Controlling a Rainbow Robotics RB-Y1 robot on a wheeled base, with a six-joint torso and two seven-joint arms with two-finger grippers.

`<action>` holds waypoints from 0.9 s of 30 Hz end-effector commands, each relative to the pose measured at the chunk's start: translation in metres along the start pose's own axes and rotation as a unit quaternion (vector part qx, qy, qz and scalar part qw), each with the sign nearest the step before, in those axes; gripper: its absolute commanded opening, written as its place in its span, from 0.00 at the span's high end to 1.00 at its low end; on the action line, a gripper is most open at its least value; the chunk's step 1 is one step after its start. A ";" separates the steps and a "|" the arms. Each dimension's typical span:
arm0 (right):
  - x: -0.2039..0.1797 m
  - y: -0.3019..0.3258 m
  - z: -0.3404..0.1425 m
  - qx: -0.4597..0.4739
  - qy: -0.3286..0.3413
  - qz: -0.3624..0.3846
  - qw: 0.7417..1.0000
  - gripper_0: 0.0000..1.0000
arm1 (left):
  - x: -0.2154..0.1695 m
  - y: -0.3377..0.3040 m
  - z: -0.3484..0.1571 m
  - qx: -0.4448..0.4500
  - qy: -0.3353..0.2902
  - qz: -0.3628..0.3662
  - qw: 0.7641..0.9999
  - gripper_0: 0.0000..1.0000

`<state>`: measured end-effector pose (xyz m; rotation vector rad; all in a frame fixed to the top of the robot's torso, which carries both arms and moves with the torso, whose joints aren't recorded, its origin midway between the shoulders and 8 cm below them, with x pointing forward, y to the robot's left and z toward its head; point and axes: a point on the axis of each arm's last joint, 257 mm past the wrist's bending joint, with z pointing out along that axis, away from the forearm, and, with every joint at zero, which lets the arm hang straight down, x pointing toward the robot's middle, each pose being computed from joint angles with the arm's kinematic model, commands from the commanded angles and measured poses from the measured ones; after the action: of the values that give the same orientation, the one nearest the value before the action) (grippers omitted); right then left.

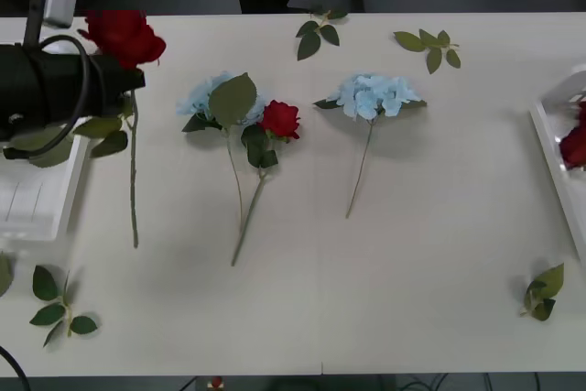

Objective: Place the red flowers into the right box and the blue flowers into the left box. If a person shows an open palm, hand one flower to the person first, then continue sorting.

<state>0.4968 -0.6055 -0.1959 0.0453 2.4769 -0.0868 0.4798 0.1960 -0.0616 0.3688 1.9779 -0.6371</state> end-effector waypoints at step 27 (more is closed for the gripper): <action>-0.027 0.387 -0.146 -0.520 -0.011 -0.120 0.846 0.00 | -0.083 -0.243 0.127 0.286 -0.141 -0.054 0.946 1.00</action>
<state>0.4523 -0.2336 -0.1046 -0.6868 2.2029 1.1000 0.4872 -0.0648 0.0159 0.4896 1.5571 -1.2525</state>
